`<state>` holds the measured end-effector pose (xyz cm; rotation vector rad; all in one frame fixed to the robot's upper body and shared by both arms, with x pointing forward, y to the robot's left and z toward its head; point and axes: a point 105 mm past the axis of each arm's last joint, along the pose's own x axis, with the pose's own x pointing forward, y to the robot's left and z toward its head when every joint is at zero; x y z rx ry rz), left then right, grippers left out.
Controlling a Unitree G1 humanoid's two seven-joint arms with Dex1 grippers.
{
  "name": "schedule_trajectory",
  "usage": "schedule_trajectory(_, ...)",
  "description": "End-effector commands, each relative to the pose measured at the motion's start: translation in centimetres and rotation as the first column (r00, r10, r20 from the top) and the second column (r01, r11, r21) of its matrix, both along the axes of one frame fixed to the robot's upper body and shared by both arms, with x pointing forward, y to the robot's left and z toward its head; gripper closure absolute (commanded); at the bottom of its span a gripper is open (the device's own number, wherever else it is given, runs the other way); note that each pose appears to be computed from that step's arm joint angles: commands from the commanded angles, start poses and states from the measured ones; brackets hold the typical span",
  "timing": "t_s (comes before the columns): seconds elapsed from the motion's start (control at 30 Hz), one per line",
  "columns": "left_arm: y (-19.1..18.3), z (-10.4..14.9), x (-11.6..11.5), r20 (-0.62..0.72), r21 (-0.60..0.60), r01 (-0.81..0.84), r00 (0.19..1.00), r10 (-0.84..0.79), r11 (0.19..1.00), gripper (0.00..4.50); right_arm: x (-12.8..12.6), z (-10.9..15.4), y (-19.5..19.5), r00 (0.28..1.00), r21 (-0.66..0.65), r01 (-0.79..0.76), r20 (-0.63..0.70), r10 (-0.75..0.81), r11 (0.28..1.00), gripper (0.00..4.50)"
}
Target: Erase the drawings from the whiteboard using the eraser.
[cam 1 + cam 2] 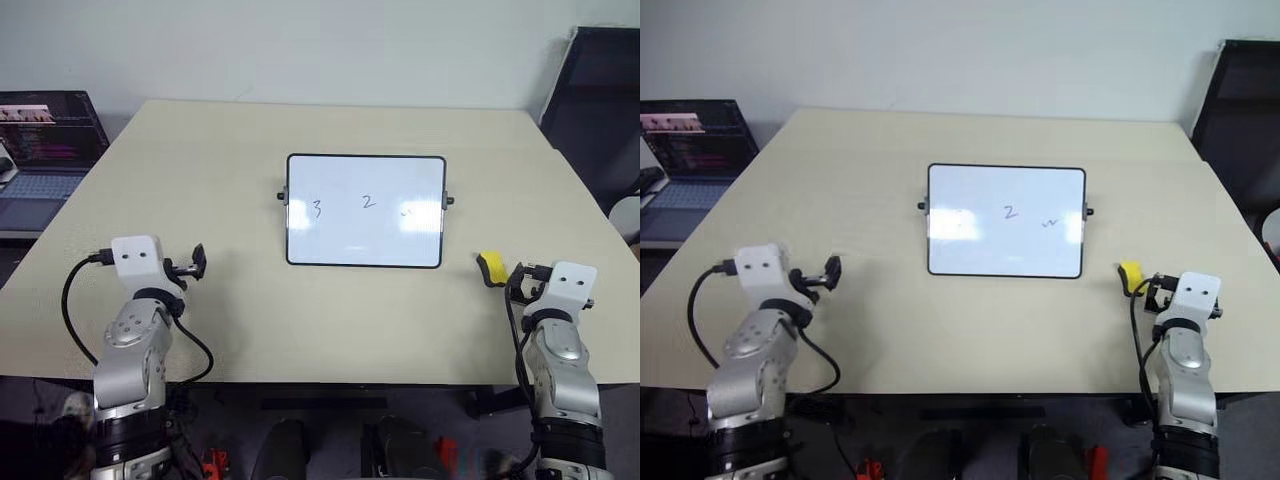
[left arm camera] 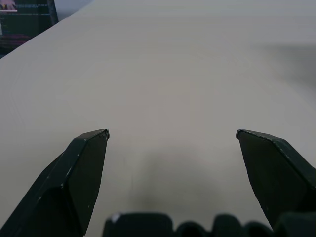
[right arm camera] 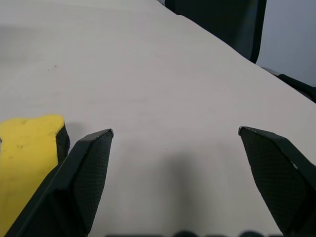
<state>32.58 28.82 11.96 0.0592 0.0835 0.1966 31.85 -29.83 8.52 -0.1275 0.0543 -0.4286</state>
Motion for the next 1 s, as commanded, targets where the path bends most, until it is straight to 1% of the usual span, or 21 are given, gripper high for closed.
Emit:
schedule_trajectory(0.03, 0.5, 2.6, -0.3, 0.070, 0.032, -0.013, 0.997, 0.011, 0.999, 0.00, 0.3, 0.9, -0.1, 1.000, -0.020, -0.011, 0.023, 0.011, 1.000, 0.05)
schedule_trajectory(0.17, 0.3, 1.9, -0.5, 0.058, 0.026, -0.023, 0.998, 0.021, 0.999, 0.00, 0.4, 0.2, -0.1, 1.000, -0.008, -0.005, 0.013, 0.005, 1.000, 0.05)
schedule_trajectory(0.37, 0.0, 2.6, -0.1, 0.079, 0.027, -0.015, 0.997, 0.012, 1.000, 0.00, 0.8, 0.8, -0.1, 0.999, -0.016, -0.018, 0.028, 0.018, 1.000, 0.05)
schedule_trajectory(0.57, -0.2, 2.6, 1.2, 0.095, 0.017, 0.004, 0.996, -0.006, 1.000, 0.00, 0.4, 2.0, -1.5, 0.998, -0.037, 0.027, 0.065, -0.025, 0.999, 0.05)
schedule_trajectory(0.67, -0.6, 2.7, 2.2, 0.107, 0.002, 0.030, 0.994, -0.030, 1.000, 0.00, -0.5, 2.5, -2.8, 0.994, -0.050, 0.076, 0.080, -0.072, 0.996, 0.05)
schedule_trajectory(0.73, -0.7, 2.9, 2.2, 0.117, 0.004, 0.039, 0.992, -0.039, 0.999, 0.00, -1.0, 3.1, -3.4, 0.992, -0.060, 0.088, 0.093, -0.083, 0.994, 0.05)
schedule_trajectory(0.87, 0.4, 1.3, 1.2, 0.079, 0.008, 0.010, 0.997, -0.011, 1.000, 0.00, -1.8, 2.8, -4.8, 0.992, -0.077, 0.112, 0.068, -0.107, 0.991, 0.05)
schedule_trajectory(1.0, 0.3, 1.3, 1.1, 0.080, 0.016, 0.020, 0.997, -0.021, 1.000, 0.00, -2.0, 3.0, -5.3, 0.991, -0.081, 0.120, 0.069, -0.115, 0.989, 0.05)
